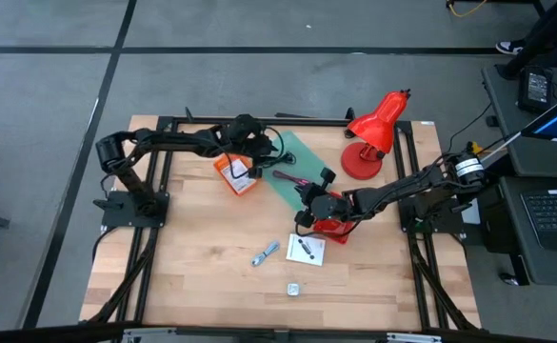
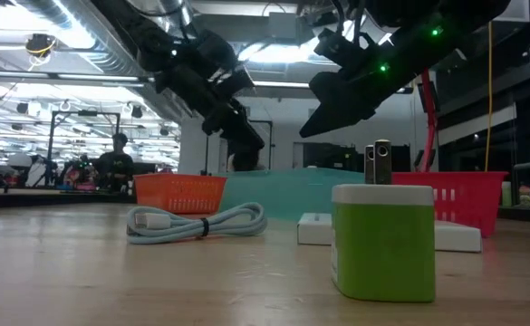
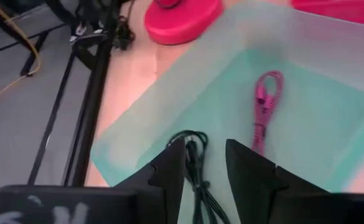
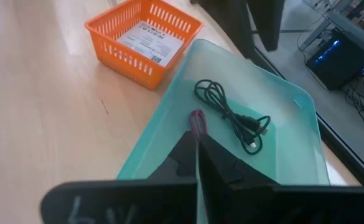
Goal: Pick and place items into bin
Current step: Put the green charger adapter into the red bin
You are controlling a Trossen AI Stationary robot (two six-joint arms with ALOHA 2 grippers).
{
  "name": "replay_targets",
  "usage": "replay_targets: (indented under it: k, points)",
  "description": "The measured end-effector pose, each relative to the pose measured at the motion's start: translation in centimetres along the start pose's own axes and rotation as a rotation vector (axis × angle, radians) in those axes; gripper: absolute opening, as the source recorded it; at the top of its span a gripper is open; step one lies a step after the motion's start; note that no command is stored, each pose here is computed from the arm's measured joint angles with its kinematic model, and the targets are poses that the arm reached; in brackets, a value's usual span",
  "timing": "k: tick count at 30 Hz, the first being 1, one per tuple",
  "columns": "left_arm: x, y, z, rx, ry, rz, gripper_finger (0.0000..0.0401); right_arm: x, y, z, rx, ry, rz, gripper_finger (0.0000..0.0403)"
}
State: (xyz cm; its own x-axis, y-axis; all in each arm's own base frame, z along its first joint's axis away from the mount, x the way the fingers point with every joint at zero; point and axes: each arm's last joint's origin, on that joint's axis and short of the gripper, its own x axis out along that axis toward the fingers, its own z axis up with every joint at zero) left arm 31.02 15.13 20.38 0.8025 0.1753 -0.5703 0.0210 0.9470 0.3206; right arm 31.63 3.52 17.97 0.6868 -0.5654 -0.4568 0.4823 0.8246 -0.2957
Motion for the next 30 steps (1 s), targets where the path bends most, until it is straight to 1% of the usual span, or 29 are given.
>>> replay_targets:
  k: [4, 6, 10, 15, 21, 23, 26, 30]
  points:
    - [-2.0, -0.8, 1.3, 0.05, -0.003, -0.028, 0.0095, 0.0, 0.0, 0.0, -0.012, 0.003, 0.001, 0.0]
    - [-3.1, -1.5, 1.9, 0.059, 0.003, -0.059, 0.0083, 0.0, 0.1, -0.1, -0.035, 0.007, 0.023, 0.0]
    - [-5.1, -2.8, 2.9, 0.071, -0.031, -0.175, 0.0052, 0.0, 0.3, -0.1, -0.058, 0.015, 0.081, 0.0]
    - [-6.6, -4.5, 3.6, 0.056, -0.042, -0.287, 0.0006, -0.1, 0.3, -0.3, -0.07, 0.027, 0.086, 0.0]
    - [-6.9, -6.7, 4.2, 0.054, -0.02, -0.374, 0.0003, -0.6, 1.0, -0.4, -0.092, 0.031, 0.136, 0.0]
    - [-6.8, -7.5, 4.3, 0.051, -0.018, -0.397, 0.0003, -1.0, 1.4, -0.5, -0.119, 0.025, 0.149, 0.0]
    - [-6.5, -9.0, 4.1, 0.05, -0.022, -0.429, 0.0003, -1.5, 1.9, -0.6, -0.138, 0.016, 0.171, 0.0]
    - [-6.1, -11.2, 3.5, 0.015, -0.014, -0.461, 0.0003, -2.3, 2.8, -0.7, -0.154, 0.005, 0.201, 0.0]
